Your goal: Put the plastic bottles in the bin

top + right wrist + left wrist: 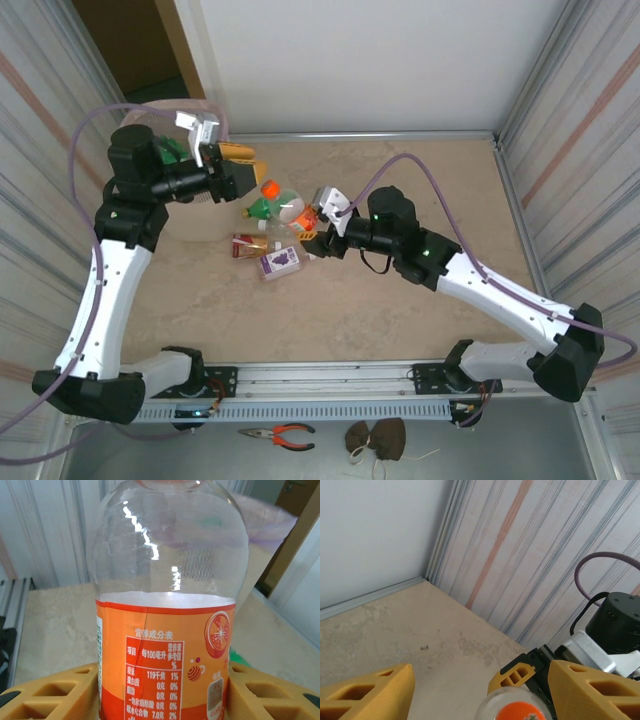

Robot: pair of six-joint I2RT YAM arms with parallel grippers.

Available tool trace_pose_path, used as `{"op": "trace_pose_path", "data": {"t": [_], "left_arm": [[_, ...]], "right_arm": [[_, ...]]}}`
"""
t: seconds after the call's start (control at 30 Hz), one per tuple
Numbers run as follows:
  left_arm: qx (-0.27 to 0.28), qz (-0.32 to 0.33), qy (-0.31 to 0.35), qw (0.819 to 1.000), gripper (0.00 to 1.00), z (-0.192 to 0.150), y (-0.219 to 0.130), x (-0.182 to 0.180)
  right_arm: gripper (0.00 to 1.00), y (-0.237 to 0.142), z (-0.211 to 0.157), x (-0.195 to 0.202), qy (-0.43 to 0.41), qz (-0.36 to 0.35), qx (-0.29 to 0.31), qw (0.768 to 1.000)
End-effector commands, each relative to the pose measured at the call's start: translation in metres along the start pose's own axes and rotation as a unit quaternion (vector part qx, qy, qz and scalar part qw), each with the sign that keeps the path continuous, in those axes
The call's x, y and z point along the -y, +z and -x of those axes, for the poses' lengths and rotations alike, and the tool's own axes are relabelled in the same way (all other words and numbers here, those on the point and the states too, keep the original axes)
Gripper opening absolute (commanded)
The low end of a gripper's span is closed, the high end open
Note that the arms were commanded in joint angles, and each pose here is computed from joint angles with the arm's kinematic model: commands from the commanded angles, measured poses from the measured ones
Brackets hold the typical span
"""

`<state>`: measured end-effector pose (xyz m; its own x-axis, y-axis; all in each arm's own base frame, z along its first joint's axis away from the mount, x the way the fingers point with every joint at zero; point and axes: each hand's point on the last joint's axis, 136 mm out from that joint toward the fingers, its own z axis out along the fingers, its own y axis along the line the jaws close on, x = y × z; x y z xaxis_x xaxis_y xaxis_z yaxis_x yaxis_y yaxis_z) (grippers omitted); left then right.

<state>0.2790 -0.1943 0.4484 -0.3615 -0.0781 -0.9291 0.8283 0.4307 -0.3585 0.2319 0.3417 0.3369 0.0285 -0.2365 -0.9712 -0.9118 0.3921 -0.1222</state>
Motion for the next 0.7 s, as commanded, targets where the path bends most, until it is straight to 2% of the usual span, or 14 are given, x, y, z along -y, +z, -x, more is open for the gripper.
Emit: {"op": "trace_pose_path", "data": {"t": [0.0, 0.23, 0.67], "left_arm": [[0.008, -0.011, -0.008, 1.000, 0.70, 0.001, 0.007, 0.009], [-0.009, -0.034, -0.022, 0.999, 0.63, -0.014, 0.020, 0.024], [-0.004, -0.035, -0.019, 0.999, 0.27, -0.018, 0.023, 0.029]], "right_arm": [[0.47, -0.007, 0.024, 0.008, 0.005, -0.023, 0.039, 0.999], [0.47, -0.007, 0.029, 0.004, 0.003, -0.023, 0.044, 0.999], [0.47, -0.010, 0.032, 0.009, 0.006, -0.048, 0.043, 0.998]]}}
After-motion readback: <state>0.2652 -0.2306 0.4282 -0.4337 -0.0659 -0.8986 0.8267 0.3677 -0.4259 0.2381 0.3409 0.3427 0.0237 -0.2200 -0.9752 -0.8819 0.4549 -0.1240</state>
